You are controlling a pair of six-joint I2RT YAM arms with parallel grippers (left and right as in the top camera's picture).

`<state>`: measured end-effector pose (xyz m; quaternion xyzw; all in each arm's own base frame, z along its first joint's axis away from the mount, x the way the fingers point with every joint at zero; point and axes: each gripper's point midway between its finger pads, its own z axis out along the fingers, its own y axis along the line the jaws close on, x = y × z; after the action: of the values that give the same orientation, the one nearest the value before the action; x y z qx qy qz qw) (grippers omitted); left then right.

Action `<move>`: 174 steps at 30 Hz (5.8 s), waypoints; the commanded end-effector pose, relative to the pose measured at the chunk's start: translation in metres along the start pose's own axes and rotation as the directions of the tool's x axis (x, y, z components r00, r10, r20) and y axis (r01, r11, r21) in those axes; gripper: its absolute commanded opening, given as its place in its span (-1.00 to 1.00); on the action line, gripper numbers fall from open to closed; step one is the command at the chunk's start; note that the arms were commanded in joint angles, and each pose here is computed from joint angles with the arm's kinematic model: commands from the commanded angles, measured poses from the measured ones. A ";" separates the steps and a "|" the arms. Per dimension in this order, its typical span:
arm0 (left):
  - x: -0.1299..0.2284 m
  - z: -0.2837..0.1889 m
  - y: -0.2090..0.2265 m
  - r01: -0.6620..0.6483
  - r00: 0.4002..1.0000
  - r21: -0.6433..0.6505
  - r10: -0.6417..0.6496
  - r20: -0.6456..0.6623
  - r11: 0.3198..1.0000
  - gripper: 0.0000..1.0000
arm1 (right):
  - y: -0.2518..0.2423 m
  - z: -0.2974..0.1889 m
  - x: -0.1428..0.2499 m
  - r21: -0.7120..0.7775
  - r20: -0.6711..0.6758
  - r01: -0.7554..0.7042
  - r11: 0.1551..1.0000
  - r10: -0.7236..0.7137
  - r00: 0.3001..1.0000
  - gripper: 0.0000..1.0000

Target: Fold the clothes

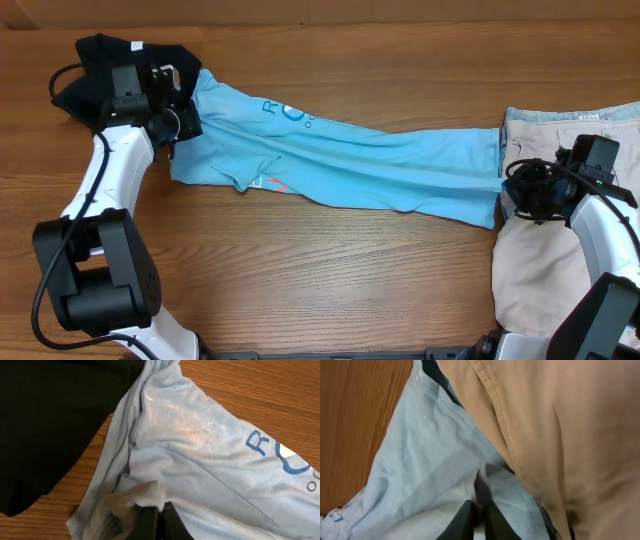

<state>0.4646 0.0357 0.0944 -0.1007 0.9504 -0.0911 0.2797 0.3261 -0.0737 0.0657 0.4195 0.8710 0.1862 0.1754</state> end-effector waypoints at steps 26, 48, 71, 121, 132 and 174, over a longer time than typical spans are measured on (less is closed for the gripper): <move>0.074 0.013 -0.043 -0.158 0.937 0.208 0.213 -0.276 0.965 -0.30 | -0.014 0.021 0.055 0.021 -0.146 0.189 0.982 -0.184 0.972 0.12; 0.135 0.062 -0.026 -0.053 0.864 0.189 0.140 -0.484 0.981 -0.20 | 0.045 0.041 0.022 -0.228 0.002 0.311 0.923 -0.319 0.948 -0.91; 0.134 0.062 -0.026 -0.047 0.865 0.186 0.133 -0.484 0.982 -0.17 | -0.011 0.041 0.027 0.045 -0.126 0.238 0.970 -0.231 0.965 -0.01; 0.134 0.062 -0.025 -0.049 0.864 0.182 0.133 -0.485 0.982 -0.14 | 0.060 0.005 -0.056 -0.081 0.135 0.293 0.953 -0.280 0.950 -0.21; 0.134 0.062 -0.025 -0.049 0.864 0.182 0.133 -0.485 0.982 -0.14 | 0.012 0.007 -0.004 0.060 -0.108 0.195 0.979 -0.187 0.976 0.10; 0.119 0.056 0.012 -0.011 0.879 0.100 0.057 -0.473 0.995 -0.13 | -0.046 -0.006 0.013 0.232 -0.189 0.074 0.970 -0.030 0.982 -0.80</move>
<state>0.4035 -0.0181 0.0081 -0.0168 0.9769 -0.1994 0.0745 0.2811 -0.0793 0.0422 0.3922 0.9092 0.1359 0.0335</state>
